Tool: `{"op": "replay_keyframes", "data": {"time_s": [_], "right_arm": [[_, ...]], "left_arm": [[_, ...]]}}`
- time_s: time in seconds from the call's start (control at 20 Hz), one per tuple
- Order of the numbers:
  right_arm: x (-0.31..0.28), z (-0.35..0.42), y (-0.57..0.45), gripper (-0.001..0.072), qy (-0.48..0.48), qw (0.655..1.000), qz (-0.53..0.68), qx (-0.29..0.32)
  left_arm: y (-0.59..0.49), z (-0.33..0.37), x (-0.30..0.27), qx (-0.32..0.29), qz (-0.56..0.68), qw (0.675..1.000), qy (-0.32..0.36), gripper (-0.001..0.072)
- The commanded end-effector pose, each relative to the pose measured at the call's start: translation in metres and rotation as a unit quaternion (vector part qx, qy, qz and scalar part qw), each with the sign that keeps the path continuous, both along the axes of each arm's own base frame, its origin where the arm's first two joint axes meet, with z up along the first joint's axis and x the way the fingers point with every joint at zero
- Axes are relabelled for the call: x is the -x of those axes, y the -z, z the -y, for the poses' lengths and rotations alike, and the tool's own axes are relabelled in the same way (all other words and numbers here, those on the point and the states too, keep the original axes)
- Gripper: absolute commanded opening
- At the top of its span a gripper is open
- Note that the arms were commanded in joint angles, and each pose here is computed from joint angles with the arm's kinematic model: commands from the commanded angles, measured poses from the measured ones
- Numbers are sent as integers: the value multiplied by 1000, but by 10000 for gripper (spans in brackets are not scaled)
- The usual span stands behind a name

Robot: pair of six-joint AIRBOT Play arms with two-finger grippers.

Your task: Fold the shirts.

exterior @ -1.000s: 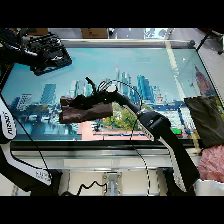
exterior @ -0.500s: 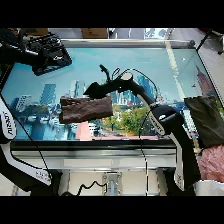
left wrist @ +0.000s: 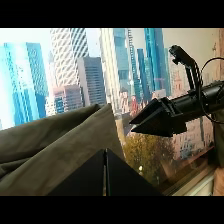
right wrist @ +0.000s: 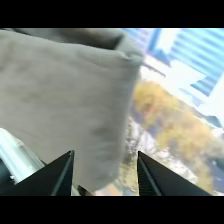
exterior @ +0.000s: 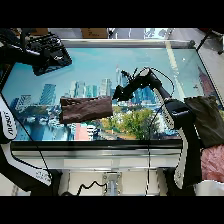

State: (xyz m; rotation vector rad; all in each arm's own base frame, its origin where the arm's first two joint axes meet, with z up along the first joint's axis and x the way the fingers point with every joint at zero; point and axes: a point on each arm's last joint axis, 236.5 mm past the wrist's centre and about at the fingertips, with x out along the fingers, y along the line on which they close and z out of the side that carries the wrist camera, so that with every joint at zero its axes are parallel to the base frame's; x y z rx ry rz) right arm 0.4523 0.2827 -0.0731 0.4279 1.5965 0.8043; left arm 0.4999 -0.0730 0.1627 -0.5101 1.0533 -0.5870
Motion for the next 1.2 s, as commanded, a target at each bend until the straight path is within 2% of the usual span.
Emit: {"op": "replay_keyframes", "data": {"time_s": [0.0, 0.45, 1.15], "right_arm": [[0, 23, 20, 440, 3, 999, -11, 44], [-5, -7, 13, 440, 27, 999, -25, -21], [12, -48, 30, 440, 23, 995, -66, -65]], "left_arm": [[-1, 5, 0, -1, 4, 1000, 6, 9], [-1, 5, -1, -2, 9, 1000, 9, 9], [-1, 5, -2, -4, 14, 1000, 11, 8]]}}
